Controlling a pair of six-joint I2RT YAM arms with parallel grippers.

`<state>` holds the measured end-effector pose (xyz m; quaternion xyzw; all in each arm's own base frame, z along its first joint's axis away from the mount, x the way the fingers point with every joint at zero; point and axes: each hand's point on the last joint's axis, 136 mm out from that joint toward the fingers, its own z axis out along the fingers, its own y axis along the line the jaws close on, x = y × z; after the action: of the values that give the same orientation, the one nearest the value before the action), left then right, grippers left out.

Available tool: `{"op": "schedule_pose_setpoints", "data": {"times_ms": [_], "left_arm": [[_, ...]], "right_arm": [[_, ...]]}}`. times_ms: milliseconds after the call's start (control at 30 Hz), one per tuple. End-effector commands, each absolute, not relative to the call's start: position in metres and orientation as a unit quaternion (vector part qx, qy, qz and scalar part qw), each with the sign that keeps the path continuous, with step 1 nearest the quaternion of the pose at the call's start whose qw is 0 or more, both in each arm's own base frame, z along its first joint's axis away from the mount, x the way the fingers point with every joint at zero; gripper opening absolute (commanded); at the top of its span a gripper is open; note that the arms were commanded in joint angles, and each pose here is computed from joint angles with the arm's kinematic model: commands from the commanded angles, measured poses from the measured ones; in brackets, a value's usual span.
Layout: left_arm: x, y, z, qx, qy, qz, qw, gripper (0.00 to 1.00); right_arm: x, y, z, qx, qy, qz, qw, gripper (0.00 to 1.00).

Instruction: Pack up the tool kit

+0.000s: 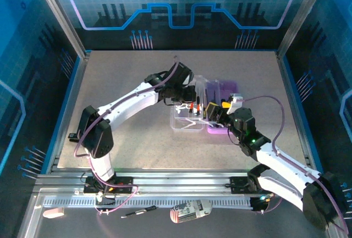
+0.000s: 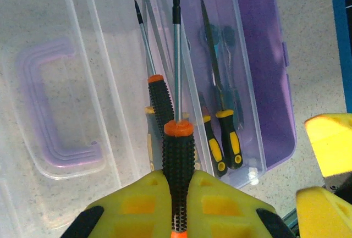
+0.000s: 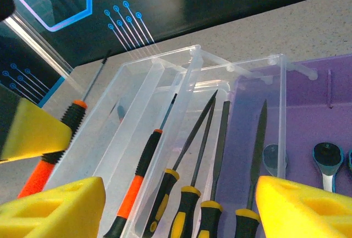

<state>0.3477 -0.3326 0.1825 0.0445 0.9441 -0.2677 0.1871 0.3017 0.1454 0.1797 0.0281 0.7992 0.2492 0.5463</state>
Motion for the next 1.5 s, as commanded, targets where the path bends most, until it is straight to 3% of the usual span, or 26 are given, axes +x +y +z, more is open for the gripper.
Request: {"op": "schedule_pose_setpoints", "data": {"times_ms": [0,333,1133,1467], "left_arm": [[0.351,-0.349,0.189,0.038,0.937,-0.294,0.186,0.10],[0.348,-0.367,0.163,0.024,0.941,-0.299,0.155,0.10],[0.364,-0.340,0.156,0.014,0.954,-0.226,0.195,0.10],[0.373,-0.352,0.148,0.013,0.957,-0.228,0.177,0.19]], "right_arm": [[0.303,0.145,0.181,0.038,0.796,0.249,0.550,0.73],[0.303,0.145,0.181,0.037,0.797,0.249,0.549,0.73],[0.303,0.147,0.182,0.035,0.797,0.251,0.547,0.74],[0.302,0.147,0.182,0.034,0.798,0.250,0.547,0.74]]}}
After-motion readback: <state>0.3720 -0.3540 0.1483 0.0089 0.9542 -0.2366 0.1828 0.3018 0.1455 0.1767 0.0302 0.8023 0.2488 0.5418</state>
